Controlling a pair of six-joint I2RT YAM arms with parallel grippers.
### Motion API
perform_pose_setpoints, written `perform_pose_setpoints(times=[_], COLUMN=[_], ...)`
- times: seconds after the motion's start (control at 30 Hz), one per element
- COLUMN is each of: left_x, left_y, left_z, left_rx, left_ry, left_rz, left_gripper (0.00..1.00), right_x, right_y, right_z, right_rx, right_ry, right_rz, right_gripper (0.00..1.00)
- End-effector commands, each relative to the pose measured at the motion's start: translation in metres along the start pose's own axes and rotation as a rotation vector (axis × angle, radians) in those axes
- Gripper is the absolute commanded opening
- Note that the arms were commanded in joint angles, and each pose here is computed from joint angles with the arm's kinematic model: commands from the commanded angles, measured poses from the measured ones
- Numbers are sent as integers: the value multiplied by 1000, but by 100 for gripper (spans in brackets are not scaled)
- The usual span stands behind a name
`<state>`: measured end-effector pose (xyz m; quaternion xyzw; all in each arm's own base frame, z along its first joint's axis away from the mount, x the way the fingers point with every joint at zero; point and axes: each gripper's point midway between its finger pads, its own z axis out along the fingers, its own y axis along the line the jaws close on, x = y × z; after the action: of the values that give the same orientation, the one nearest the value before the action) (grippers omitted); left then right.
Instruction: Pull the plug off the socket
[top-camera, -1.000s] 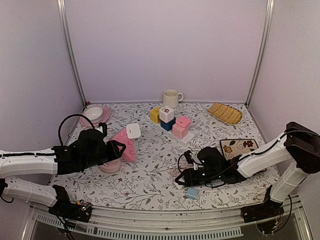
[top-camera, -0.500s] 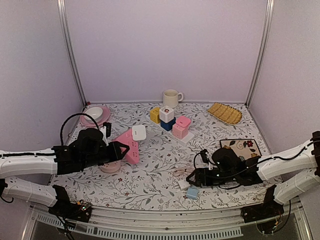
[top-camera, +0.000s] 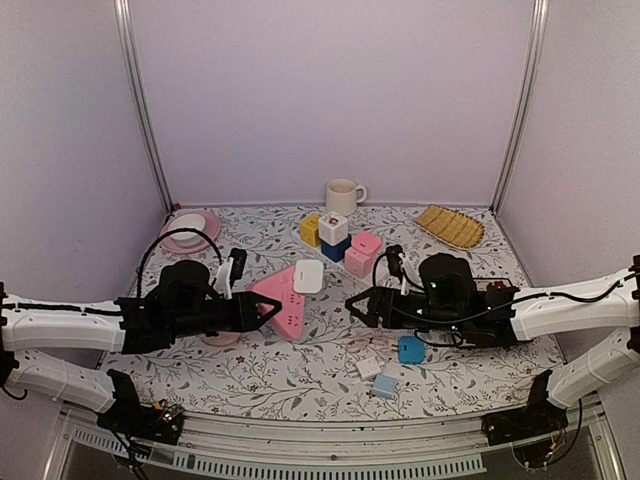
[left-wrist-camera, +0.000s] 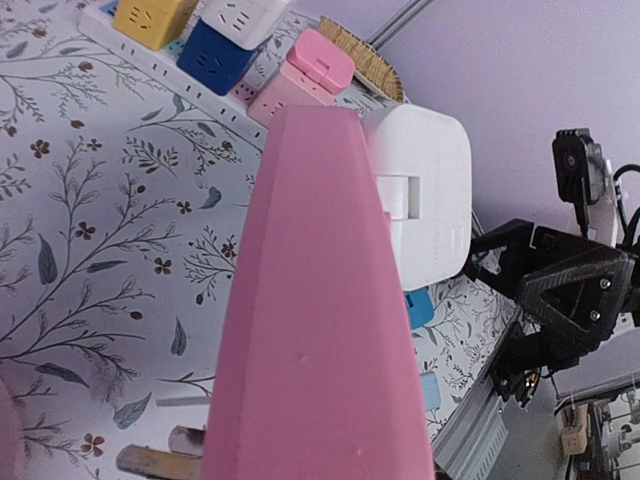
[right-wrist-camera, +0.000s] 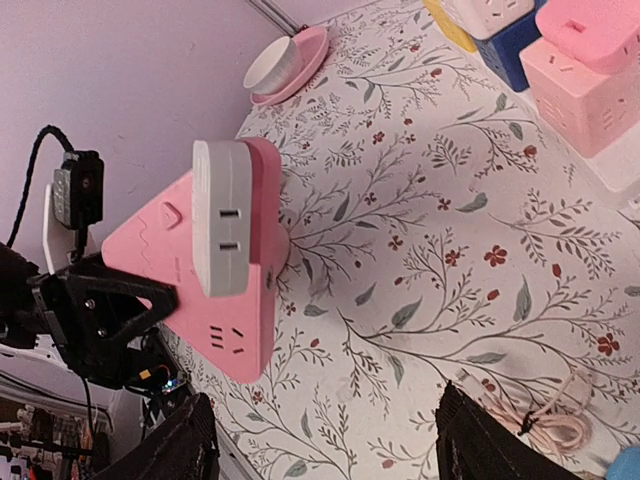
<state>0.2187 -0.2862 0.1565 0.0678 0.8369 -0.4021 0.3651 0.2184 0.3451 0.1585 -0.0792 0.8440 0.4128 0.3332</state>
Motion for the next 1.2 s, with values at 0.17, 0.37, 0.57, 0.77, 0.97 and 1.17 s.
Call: perform_pose_setpoints(times=[0.17, 0.37, 0.57, 0.77, 0.97, 1.17], left_x=[6, 9, 9, 6, 5, 5], left_y=[-48, -59, -64, -56, -57, -55], left_z=[-1, 1, 5, 8, 10, 11], left_rx=[210, 242, 244, 187, 179, 165], left_ry=[-23, -20, -31, -57, -65, -72], left_rz=[99, 130, 146, 146, 153, 153], left_gripper=[0, 0, 0, 0, 0, 0], right_x=[-39, -41, -39, -27, -21, -21], right_y=[55, 66, 70, 66, 64, 63], right_z=[20, 29, 32, 34, 38, 38], right_rx=[-182, -222, -261, -282, -293, -294], right_ry=[-86, -74, -69, -34, -14, -16], right_rz=[-5, 26, 75, 147, 175, 184], right_gripper=[72, 63, 41, 28, 35, 28])
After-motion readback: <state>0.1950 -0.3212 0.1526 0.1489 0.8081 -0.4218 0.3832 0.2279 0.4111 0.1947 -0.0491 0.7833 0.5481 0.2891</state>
